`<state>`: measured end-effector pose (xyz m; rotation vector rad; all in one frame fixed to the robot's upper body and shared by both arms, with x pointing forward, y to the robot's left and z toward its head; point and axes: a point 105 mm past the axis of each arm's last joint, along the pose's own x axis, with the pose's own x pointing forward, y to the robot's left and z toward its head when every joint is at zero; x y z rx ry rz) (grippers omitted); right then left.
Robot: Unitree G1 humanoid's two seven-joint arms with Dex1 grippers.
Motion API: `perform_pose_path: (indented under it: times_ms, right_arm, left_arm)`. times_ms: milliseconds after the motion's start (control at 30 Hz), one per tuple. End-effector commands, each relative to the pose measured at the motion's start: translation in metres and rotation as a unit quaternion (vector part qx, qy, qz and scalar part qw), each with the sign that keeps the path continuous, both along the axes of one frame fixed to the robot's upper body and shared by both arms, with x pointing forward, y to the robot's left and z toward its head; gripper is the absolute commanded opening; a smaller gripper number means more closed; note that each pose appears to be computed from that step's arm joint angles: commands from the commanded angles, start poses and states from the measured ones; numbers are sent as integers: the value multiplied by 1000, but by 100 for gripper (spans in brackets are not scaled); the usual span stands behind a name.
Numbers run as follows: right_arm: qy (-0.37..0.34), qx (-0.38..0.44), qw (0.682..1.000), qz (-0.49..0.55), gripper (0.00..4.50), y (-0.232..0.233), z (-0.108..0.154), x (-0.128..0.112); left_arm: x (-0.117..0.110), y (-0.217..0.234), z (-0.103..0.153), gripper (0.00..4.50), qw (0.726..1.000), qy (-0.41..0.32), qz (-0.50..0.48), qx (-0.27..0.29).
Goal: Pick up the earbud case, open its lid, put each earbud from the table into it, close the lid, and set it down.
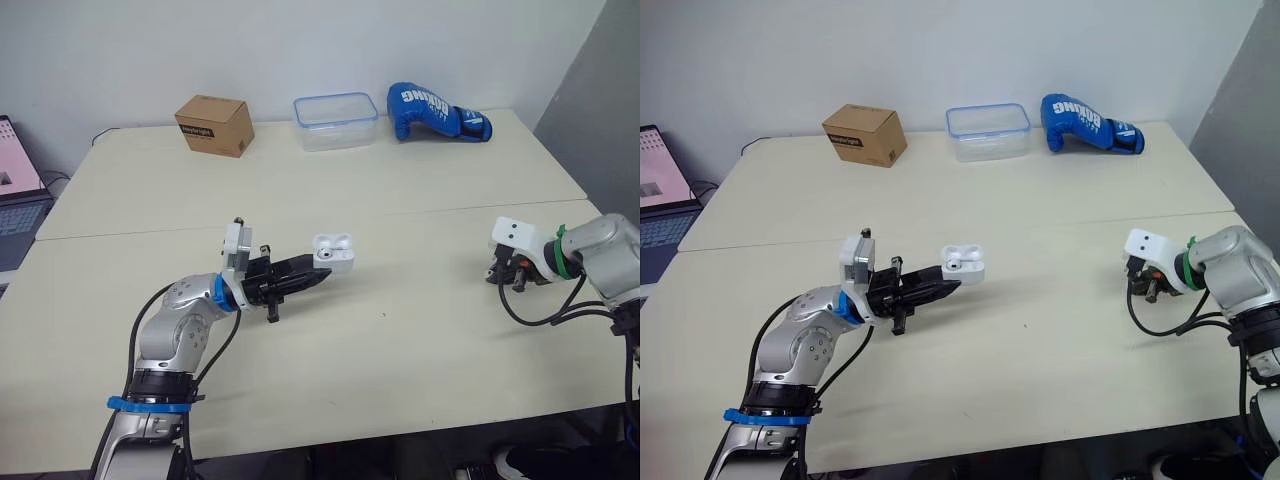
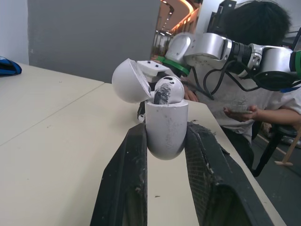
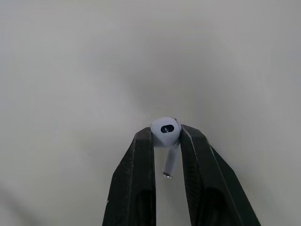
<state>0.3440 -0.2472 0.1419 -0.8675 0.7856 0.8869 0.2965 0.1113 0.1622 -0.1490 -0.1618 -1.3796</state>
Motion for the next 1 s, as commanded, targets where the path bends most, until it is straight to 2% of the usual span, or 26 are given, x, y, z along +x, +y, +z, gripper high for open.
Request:
perform_pose_path:
  times_ms: [33,333,1000]
  right_arm:
    - [4,-29,997,70,38,17,11,-7]
    - [44,-81,979,179,38,47,3,-20]
    - [42,-114,972,201,38,55,-17,-10]
  left_arm:
    - [-2,-5,11,80,1000,-27,-10,-8]
    - [-2,-7,12,80,999,-32,-11,-9]
    - [-5,-5,11,80,999,-32,5,-9]
